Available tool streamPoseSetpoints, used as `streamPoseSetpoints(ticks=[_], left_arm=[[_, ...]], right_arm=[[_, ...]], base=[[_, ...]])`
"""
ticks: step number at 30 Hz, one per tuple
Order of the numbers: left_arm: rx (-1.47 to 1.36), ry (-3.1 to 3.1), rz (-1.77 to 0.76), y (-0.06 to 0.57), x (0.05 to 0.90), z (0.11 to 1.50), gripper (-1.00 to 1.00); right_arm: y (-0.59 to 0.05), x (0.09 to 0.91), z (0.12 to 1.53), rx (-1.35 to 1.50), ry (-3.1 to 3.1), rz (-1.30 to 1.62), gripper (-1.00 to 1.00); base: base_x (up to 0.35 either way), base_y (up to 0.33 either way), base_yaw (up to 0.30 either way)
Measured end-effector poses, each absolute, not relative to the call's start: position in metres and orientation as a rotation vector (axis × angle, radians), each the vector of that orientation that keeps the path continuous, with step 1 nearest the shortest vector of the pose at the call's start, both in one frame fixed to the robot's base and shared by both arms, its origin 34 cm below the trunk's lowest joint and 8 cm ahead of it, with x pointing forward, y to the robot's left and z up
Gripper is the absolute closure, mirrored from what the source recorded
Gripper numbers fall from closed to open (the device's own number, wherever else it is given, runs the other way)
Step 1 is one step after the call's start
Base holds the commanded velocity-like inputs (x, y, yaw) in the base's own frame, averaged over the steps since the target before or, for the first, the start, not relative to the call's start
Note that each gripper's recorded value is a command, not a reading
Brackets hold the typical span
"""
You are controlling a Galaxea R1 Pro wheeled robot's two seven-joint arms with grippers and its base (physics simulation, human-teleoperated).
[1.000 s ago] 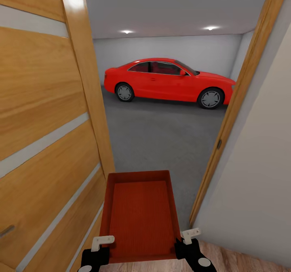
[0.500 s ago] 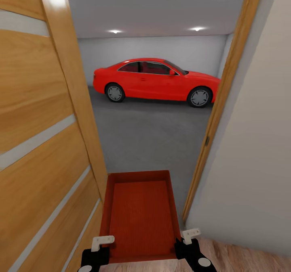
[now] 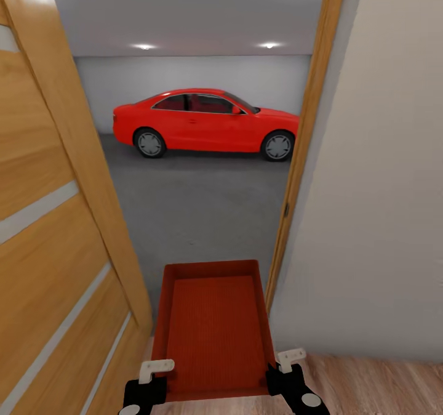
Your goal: Move the two storage containers from the living room to the garage. In the garage, place one container on the floor and stack the other container on top of it (either order is fine).
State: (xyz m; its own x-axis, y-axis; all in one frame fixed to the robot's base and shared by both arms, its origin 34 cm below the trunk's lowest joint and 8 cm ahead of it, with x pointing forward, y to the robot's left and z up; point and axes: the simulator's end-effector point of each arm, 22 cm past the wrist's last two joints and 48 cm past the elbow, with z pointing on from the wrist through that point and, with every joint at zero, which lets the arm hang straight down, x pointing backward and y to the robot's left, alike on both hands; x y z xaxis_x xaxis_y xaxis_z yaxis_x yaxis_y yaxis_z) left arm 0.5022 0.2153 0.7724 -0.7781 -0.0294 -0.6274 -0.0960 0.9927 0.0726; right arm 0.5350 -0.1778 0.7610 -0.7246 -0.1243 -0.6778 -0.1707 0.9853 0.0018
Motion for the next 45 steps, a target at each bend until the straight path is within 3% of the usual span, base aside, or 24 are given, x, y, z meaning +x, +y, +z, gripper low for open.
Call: streamPoseSetpoints(ticks=[45], left_arm=[[-0.088, 2.460, 0.132, 0.2151, 0.5022, 0.7724, 1.00]], right_arm=[[-0.1780, 0.5352, 0.7611, -0.205, 2.389, 0.082, 1.00]], base=[[0.000, 0.025, -0.030]])
